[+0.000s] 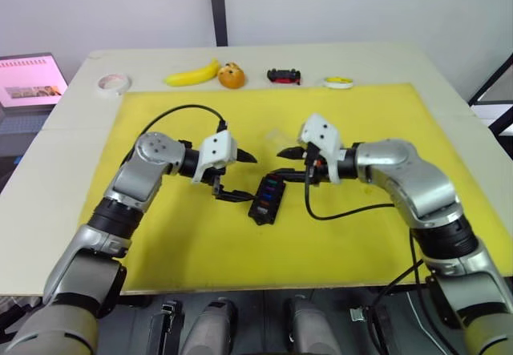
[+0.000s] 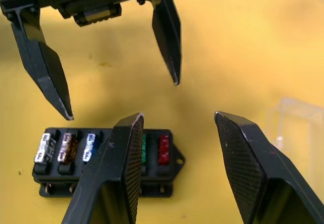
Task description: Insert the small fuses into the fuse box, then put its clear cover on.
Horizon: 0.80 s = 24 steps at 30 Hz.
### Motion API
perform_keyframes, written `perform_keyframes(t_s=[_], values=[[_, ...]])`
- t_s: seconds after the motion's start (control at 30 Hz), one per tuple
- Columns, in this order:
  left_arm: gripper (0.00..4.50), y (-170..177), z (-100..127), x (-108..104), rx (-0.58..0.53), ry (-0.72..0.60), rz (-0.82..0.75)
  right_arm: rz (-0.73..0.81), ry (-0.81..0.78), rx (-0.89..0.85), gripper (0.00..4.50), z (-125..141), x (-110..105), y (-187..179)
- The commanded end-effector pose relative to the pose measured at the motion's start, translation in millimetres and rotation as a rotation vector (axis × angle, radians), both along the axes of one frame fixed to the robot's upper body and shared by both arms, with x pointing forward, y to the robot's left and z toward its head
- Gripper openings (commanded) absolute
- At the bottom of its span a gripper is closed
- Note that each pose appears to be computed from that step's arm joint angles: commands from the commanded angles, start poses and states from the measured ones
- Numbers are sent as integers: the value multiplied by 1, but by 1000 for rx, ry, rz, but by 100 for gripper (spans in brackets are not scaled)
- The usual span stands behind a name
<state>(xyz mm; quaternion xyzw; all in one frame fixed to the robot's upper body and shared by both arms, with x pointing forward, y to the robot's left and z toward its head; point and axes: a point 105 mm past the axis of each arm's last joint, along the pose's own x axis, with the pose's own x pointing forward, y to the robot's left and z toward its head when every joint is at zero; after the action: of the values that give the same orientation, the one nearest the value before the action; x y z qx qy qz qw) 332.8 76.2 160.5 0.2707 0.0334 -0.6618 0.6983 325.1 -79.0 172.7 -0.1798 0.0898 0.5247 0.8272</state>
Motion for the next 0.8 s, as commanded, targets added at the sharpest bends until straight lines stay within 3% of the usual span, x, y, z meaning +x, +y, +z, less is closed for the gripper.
perform_keyframes(t_s=[0.03, 0.1, 0.53, 0.8], values=[[450, -1, 11, -2, -17, -45, -14, 15, -52, 99, 98, 16, -3, 0], [450, -1, 11, -2, -15, -46, -14, 13, -42, 101, 4, 9, -4, 1], [450, -2, 12, -2, -10, -49, -17, -36, 31, 87, 4, -13, 3, -3], [450, -3, 12, -2, -13, -49, -17, -101, 118, -35, 4, -43, 5, -14]])
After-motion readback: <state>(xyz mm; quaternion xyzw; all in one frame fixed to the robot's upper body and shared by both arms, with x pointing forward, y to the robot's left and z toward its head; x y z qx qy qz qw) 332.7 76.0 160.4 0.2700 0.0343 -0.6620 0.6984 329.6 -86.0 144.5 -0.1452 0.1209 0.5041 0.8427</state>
